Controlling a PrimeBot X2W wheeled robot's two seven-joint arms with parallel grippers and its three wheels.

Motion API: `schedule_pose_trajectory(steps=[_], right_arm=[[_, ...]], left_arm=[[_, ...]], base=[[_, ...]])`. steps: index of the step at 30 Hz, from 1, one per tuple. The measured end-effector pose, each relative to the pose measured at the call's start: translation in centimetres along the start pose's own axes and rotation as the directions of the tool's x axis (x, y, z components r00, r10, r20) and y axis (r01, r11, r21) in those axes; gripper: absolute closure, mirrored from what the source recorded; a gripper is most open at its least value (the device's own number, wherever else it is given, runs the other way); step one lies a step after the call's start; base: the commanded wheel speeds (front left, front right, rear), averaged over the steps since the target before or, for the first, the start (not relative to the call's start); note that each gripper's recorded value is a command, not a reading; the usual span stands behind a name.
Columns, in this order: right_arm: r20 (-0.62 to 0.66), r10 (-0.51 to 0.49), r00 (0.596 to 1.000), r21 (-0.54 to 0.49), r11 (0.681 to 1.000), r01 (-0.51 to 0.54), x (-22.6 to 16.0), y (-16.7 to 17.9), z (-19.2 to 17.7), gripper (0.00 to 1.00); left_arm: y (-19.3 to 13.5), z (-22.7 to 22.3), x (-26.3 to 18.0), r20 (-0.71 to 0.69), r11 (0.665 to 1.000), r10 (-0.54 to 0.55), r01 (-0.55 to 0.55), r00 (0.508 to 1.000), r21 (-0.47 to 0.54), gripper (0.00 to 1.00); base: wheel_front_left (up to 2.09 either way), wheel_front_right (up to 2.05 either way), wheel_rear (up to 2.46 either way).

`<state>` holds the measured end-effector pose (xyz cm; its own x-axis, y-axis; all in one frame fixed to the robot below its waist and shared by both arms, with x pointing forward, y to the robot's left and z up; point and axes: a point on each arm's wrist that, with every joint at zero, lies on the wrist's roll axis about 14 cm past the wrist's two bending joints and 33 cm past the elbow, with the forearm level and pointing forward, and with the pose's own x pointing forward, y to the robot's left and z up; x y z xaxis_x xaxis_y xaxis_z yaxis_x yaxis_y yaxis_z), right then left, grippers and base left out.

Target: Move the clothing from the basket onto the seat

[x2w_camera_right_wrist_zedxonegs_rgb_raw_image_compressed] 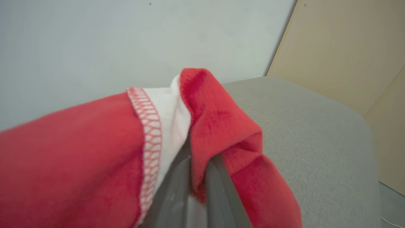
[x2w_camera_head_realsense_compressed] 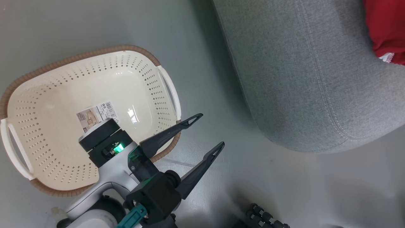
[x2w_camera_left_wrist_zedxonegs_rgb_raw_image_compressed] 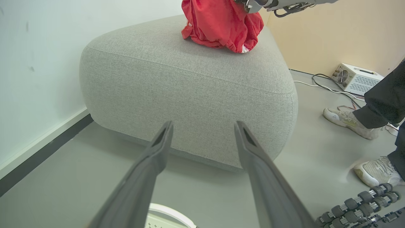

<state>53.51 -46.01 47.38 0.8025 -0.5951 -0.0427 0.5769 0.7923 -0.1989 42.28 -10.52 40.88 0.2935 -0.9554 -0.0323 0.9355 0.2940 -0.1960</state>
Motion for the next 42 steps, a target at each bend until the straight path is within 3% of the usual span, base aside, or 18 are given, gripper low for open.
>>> schedule_pose_trajectory(steps=[2,3,11,20,34,42], right_arm=[[-0.002,0.011,1.0,-0.008,1.0,-0.011,-0.1,0.2,0.1,0.03],[-0.003,0.016,1.0,-0.008,1.0,-0.016,-0.2,0.3,0.1,0.0],[0.0,0.083,0.997,-0.029,0.996,-0.083,-1.3,1.5,1.0,0.0],[-0.013,0.105,0.994,-0.022,0.994,-0.105,-3.8,0.2,1.0,0.0],[0.046,0.168,0.985,0.026,0.985,-0.169,-7.5,0.6,2.5,0.0],[0.133,0.275,0.952,0.038,0.959,-0.282,-9.7,4.3,4.6,0.0]], left_arm=[[-0.2,0.2,0.1,0.003,1.0,-0.004,0.004,1.0,0.004,0.0],[-0.3,0.2,0.1,0.004,1.0,-0.007,0.007,1.0,0.005,0.0],[-1.1,1.3,0.4,0.021,0.999,-0.022,0.021,1.0,0.03,0.0],[-2.3,3.2,0.8,0.046,0.999,-0.025,0.023,0.999,0.046,0.0],[-2.3,5.8,-0.1,0.078,0.994,0.084,-0.089,0.993,0.068,0.0],[-1.9,7.2,-1.8,0.099,0.978,0.189,-0.196,0.977,0.075,0.0]], base=[[0.0,0.0,0.0],[0.0,0.0,0.0],[0.0,0.0,0.0],[0.0,0.0,0.0],[0.0,0.0,0.0],[0.0,0.0,0.0]])
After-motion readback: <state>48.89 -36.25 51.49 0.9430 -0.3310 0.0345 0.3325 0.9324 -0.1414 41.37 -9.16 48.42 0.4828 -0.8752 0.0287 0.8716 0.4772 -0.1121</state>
